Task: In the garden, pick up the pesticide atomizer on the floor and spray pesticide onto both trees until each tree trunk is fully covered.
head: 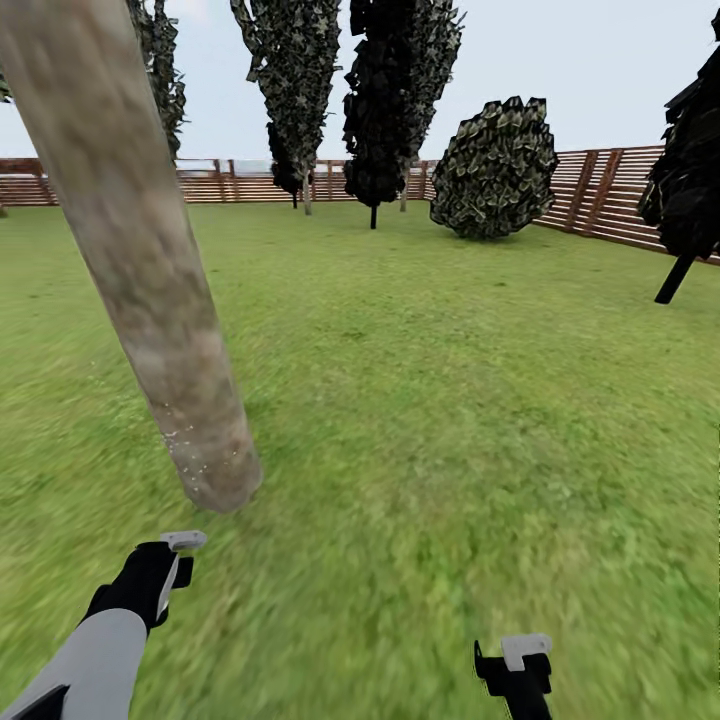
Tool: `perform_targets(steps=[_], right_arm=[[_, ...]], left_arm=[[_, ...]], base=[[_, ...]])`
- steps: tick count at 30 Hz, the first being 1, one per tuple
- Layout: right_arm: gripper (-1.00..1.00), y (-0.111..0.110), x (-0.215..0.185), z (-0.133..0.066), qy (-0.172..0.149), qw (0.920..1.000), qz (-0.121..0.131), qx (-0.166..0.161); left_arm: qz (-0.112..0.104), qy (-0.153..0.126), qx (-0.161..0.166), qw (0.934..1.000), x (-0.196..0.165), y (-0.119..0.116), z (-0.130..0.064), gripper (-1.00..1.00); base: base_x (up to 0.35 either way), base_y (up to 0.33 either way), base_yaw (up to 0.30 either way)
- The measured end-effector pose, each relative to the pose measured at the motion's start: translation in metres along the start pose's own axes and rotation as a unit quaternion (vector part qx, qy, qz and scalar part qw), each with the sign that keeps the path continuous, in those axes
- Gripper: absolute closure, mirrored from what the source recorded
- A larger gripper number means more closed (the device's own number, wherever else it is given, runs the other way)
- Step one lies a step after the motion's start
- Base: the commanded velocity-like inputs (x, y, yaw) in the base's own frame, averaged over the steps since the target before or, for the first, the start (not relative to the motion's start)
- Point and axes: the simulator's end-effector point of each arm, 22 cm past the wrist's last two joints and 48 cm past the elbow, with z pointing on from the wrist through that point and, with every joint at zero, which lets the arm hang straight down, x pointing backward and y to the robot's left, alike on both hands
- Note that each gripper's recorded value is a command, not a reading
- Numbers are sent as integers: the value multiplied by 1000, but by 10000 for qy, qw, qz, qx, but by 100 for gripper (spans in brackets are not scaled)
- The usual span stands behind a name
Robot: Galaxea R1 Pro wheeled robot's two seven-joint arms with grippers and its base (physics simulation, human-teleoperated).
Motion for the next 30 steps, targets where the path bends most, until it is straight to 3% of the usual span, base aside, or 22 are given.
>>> perform_targets(steps=[17,30], right_arm=[[-100,0,0,0,0,10000,0,4],[-100,0,0,0,-1,10000,-1,1]], left_arm=[[-3,0,4,10000,0,0,0,100],[-3,1,4,10000,0,0,0,100]], base=[[95,-273,2],[195,-230,33]])
